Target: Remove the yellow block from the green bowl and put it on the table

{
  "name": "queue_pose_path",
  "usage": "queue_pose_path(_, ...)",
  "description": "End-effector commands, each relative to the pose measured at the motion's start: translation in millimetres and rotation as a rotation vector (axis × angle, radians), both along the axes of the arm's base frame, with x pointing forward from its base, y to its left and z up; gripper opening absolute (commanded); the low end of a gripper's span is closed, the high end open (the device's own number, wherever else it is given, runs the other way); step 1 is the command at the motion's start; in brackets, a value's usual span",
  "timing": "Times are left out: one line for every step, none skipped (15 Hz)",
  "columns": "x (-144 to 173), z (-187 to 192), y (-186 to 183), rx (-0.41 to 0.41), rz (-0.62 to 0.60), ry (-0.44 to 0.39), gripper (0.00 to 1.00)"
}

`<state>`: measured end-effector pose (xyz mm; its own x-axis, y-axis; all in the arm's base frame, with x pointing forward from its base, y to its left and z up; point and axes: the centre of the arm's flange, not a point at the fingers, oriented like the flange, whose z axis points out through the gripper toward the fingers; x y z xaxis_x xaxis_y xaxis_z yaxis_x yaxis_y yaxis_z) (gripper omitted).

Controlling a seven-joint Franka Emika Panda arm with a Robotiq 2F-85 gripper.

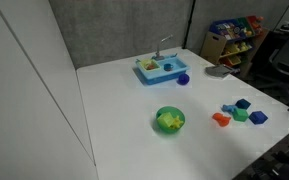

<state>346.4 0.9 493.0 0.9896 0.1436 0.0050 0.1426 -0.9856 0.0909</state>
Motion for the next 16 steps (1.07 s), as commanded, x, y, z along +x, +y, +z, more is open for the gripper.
queue_pose_path(62,-6,19,0.001,0.050,0.051,1.00)
queue_pose_path(75,-12,24,0.001,0.065,0.062,1.00)
queue_pose_path(86,-18,30,-0.004,0.077,0.068,1.00)
queue_pose_path(101,-26,38,-0.005,0.094,0.077,1.00)
queue_pose_path(113,-32,44,-0.006,0.109,0.084,1.00)
queue_pose_path(125,-41,52,-0.006,0.125,0.094,1.00)
queue_pose_path(137,-51,59,-0.007,0.140,0.102,1.00)
queue_pose_path(148,-60,67,-0.011,0.157,0.107,1.00)
queue_pose_path(159,-70,74,-0.015,0.169,0.113,1.00)
queue_pose_path(169,-80,79,-0.011,0.182,0.119,1.00)
queue_pose_path(179,-90,84,-0.002,0.192,0.126,1.00)
queue_pose_path(190,-101,89,0.005,0.205,0.133,1.00)
queue_pose_path(201,-112,93,0.009,0.219,0.135,1.00)
queue_pose_path(213,-125,97,0.024,0.233,0.140,1.00)
queue_pose_path(223,-136,101,0.031,0.246,0.146,1.00)
queue_pose_path(233,-149,105,0.045,0.260,0.153,1.00)
